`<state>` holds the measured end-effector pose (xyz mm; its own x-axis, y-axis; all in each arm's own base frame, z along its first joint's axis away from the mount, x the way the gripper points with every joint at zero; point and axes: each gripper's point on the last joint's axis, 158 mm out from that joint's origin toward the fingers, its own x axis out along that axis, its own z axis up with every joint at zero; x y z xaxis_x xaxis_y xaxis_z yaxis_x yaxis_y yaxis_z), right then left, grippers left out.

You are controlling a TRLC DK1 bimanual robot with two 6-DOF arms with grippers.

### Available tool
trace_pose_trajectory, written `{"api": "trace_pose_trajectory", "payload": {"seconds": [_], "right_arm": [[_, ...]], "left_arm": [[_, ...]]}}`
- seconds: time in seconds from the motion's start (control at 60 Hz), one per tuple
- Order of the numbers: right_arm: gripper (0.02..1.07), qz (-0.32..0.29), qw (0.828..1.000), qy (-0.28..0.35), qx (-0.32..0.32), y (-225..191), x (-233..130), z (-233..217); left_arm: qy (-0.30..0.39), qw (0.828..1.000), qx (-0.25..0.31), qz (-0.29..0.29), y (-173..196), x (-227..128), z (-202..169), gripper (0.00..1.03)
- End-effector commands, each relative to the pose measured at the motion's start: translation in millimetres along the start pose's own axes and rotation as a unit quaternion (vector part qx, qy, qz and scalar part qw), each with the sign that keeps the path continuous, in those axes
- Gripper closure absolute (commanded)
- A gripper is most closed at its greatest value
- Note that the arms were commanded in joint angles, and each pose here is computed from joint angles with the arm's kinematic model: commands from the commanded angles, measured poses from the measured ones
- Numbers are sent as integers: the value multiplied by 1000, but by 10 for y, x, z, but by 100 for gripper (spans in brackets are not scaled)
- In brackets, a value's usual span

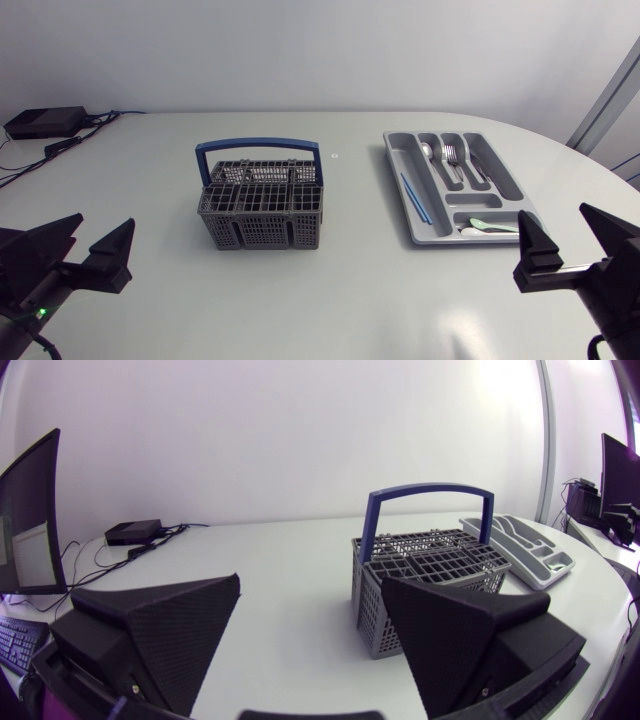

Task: Unload the cutlery basket into the drawer organizer.

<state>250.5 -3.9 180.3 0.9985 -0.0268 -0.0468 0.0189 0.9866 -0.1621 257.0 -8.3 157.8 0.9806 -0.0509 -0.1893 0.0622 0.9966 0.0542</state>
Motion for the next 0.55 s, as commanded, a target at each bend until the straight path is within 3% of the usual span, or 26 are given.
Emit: {"api": "trace_pose_trajectory", "payload": {"seconds": [0.0, 0.25, 0.533], "right_arm": [[6, 1, 999, 3, 33, 15, 22, -122], [6, 9, 997, 4, 81, 71, 53, -303], [6, 9, 997, 4, 81, 71, 53, -303]], "left_arm": [[-15, 1000, -17, 3, -3, 3, -61, 4], [-64, 997, -30, 19, 44, -16, -84, 4], [-64, 997, -30, 19, 44, -16, -84, 4]]}}
